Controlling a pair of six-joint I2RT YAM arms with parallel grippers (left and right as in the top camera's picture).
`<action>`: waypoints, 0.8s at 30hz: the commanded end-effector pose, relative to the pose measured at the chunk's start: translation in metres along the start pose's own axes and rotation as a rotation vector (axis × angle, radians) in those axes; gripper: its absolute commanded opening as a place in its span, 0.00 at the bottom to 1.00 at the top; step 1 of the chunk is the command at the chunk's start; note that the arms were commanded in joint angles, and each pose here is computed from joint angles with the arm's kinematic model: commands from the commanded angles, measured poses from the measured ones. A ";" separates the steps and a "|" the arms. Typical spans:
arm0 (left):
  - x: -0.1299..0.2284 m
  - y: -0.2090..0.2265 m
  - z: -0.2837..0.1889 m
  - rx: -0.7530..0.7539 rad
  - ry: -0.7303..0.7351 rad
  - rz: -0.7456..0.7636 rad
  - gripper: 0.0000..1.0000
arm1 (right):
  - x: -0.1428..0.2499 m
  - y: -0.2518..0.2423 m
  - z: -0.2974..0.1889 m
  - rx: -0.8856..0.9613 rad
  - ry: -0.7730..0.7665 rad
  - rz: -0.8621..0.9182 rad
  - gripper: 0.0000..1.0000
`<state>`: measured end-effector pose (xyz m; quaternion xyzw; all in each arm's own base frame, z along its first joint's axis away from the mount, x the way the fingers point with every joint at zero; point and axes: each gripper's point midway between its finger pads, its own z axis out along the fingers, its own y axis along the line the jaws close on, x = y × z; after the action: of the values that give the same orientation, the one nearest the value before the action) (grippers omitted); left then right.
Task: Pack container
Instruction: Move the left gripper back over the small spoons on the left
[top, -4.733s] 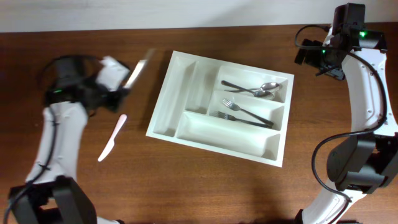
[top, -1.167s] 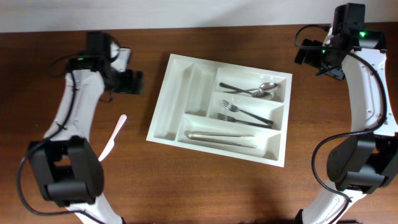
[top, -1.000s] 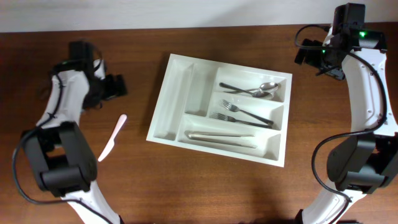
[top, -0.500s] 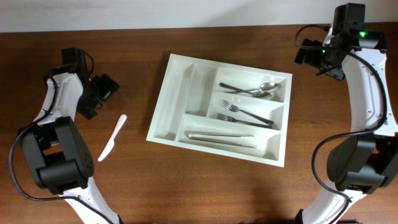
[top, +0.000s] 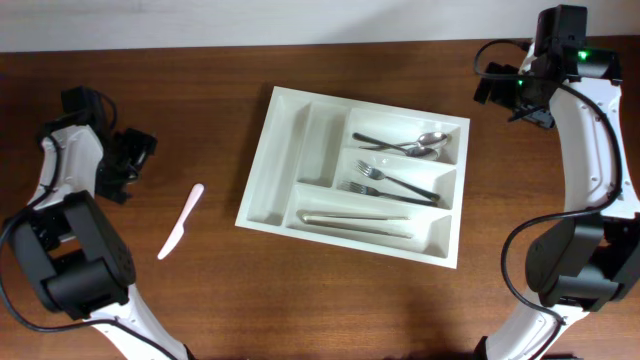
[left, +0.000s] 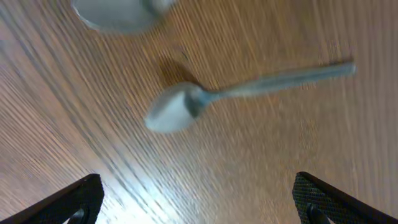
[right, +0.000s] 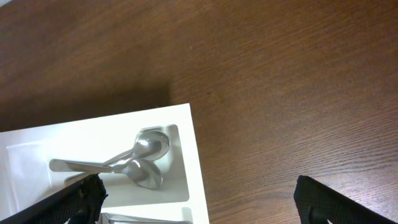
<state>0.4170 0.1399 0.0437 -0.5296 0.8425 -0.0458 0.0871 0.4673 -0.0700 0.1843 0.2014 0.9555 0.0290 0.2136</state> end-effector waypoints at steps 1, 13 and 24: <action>-0.018 0.001 -0.005 0.025 -0.047 -0.039 0.99 | -0.005 -0.002 -0.003 0.009 -0.016 0.010 0.99; -0.023 -0.022 0.020 0.132 -0.023 -0.034 0.99 | -0.005 -0.002 -0.003 0.009 -0.016 0.011 0.99; -0.009 -0.007 0.044 0.096 0.015 -0.062 0.99 | -0.005 -0.002 -0.003 0.009 -0.016 0.011 0.99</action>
<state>0.4449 0.1487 0.0164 -0.5398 0.8277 -0.0904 0.1238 0.4673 -0.0700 0.1841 0.2018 0.9554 0.0290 0.2134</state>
